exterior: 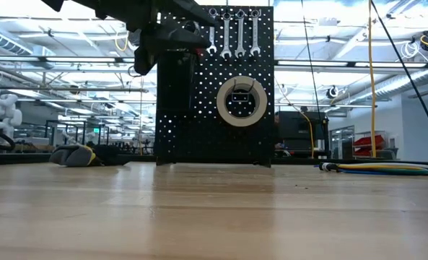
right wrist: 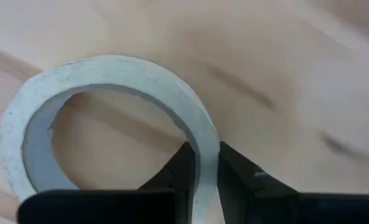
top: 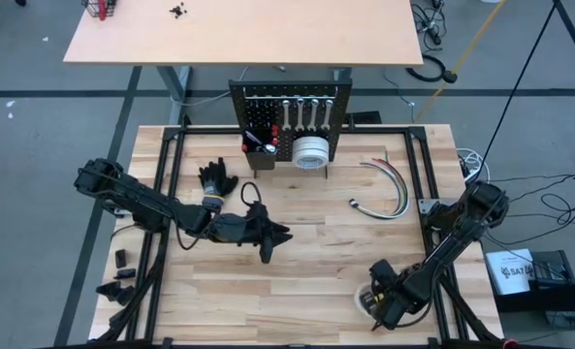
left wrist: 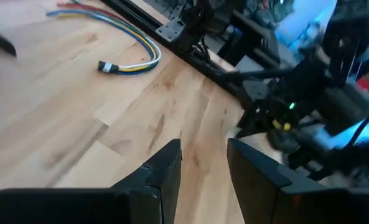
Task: Hang tools onto peg board
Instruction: Hang the white tape on the peg board
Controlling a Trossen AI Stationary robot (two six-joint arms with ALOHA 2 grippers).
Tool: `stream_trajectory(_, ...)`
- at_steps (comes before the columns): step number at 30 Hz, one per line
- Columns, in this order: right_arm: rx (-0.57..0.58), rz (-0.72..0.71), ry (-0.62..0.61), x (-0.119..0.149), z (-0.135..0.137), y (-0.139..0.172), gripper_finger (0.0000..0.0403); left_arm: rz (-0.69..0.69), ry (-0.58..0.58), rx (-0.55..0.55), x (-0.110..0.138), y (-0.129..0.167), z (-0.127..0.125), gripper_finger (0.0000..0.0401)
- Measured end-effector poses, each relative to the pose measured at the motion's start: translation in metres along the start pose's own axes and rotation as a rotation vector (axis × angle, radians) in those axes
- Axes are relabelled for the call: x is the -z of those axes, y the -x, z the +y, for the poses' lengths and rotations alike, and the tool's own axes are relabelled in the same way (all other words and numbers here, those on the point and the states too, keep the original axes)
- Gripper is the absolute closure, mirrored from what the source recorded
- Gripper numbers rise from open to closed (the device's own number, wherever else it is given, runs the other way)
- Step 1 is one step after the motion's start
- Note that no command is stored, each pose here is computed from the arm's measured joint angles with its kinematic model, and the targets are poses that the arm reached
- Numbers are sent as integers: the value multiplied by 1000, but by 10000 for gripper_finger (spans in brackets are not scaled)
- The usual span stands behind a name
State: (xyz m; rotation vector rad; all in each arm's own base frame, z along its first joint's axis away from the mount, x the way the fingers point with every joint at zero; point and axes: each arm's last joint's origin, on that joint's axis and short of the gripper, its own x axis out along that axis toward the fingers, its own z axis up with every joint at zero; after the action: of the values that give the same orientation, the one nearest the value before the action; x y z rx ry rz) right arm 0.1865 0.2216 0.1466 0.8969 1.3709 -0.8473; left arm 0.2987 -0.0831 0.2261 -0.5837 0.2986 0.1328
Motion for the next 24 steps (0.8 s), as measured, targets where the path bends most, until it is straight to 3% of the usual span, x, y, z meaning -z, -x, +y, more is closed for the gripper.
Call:
stream_trajectory(2, -51, -81, 3, -4, 2, 5, 370, -12, 104, 7, -2, 0, 0, 269)
stream_trajectory(7, -142, -369, 37, -18, 10, 26, 370, 24, 516, 24, -5, -3, 5, 269)
stream_trajectory(9, -141, -457, 46, -29, 15, 33, 370, 46, 595, 43, -6, -3, 5, 269)
stream_trajectory(13, -139, -467, 119, -59, 32, 38, 370, 52, 617, 51, -6, -3, 4, 269)
stream_trajectory(19, -317, -429, 295, -109, 68, 43, 370, 46, 616, 53, -5, -2, 2, 269)
stream_trajectory(24, -361, -459, 319, -144, 75, 47, 370, 67, 611, 33, 1, -2, 2, 269)
